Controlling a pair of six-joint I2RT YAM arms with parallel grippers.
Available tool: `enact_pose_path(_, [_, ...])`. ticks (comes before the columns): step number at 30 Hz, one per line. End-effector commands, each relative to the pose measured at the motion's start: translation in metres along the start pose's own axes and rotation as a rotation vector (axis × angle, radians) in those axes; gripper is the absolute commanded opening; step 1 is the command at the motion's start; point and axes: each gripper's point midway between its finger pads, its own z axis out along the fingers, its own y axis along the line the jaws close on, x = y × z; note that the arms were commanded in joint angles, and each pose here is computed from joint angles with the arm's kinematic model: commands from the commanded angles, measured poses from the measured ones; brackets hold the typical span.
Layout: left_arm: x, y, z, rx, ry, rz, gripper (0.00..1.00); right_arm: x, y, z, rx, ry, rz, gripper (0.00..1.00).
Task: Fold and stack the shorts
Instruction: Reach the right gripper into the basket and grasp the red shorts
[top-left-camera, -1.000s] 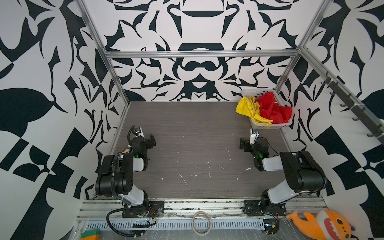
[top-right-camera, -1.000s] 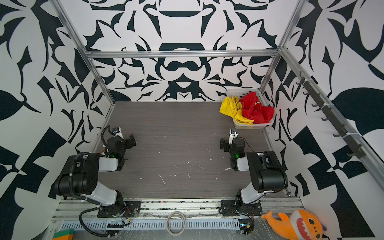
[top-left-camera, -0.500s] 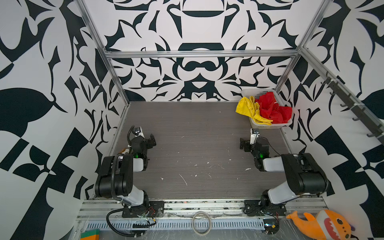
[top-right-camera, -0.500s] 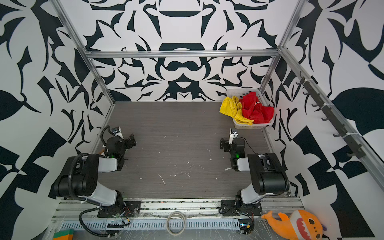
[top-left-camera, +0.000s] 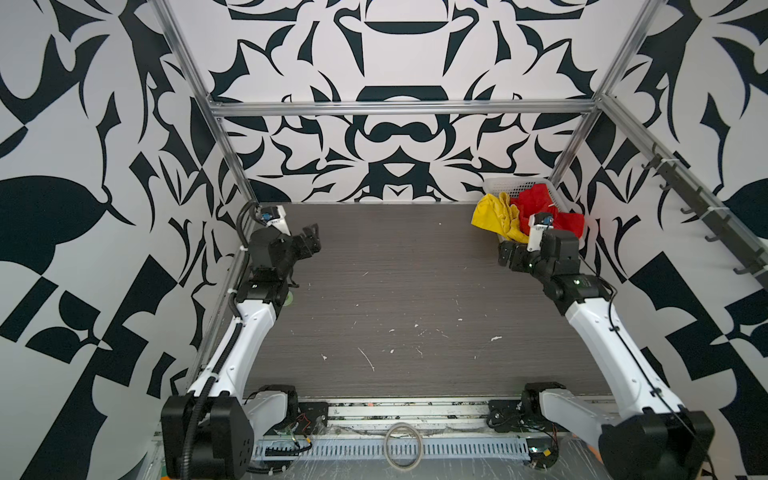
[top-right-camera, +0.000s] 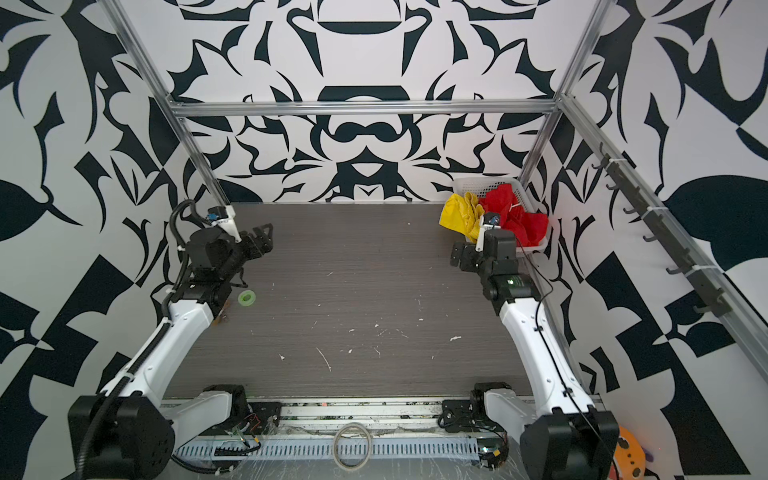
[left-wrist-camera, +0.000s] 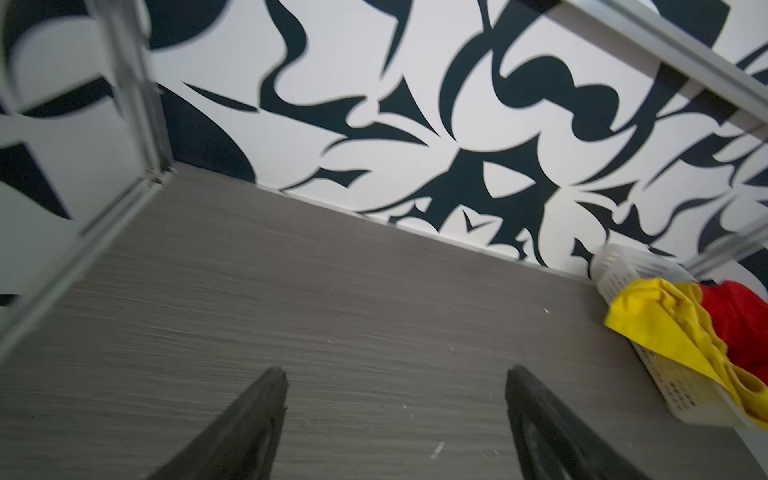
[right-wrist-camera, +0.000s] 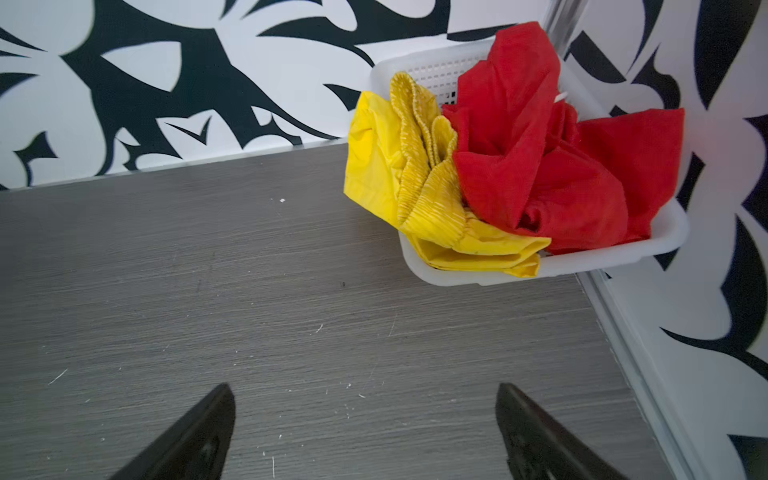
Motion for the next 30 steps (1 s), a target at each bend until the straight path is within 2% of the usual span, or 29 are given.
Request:
enact_pose_path(1, [0.053,-0.015,0.009,0.021,0.256,-0.070,0.86,0.001,-0.036,0.008,0.182,0.154,0.004,1.00])
enact_pose_path(5, [0.066,-0.033,0.029,0.062,0.299,-0.058,0.86,-0.044,-0.066,0.042,0.286,0.164,0.036,1.00])
enact_pose_path(10, [0.071,-0.046,0.045,0.109,0.315,-0.086,0.86,-0.079,-0.089,0.092,0.297,0.166,0.113,1.00])
enact_pose_path(15, [0.076,-0.047,0.057,0.111,0.338,-0.090,0.86,-0.086,-0.094,0.136,0.269,0.218,0.114,1.00])
enact_pose_path(21, [0.088,-0.048,0.068,0.117,0.369,-0.107,0.86,-0.076,-0.122,0.176,0.334,0.277,0.166,1.00])
enact_pose_path(23, [0.090,-0.047,0.071,0.109,0.371,-0.105,0.86,-0.069,-0.128,0.188,0.348,0.304,0.178,0.97])
enact_pose_path(24, [0.091,-0.046,0.072,0.103,0.372,-0.105,0.86,-0.067,-0.130,0.193,0.349,0.312,0.184,0.93])
enact_pose_path(25, [0.092,-0.046,0.073,0.104,0.372,-0.106,0.81,-0.064,-0.131,0.198,0.341,0.322,0.192,0.88])
enact_pose_path(26, [0.091,-0.047,0.074,0.104,0.371,-0.104,0.80,-0.063,-0.132,0.202,0.329,0.325,0.204,0.71])
enact_pose_path(27, [0.091,-0.047,0.075,0.104,0.372,-0.104,0.80,-0.064,-0.130,0.204,0.304,0.324,0.212,0.30])
enact_pose_path(28, [0.091,-0.047,0.076,0.105,0.374,-0.104,0.78,-0.068,-0.129,0.203,0.290,0.317,0.221,0.00])
enact_pose_path(30, [0.090,-0.050,0.077,0.113,0.374,-0.103,0.75,-0.082,-0.127,0.194,0.288,0.270,0.217,0.00])
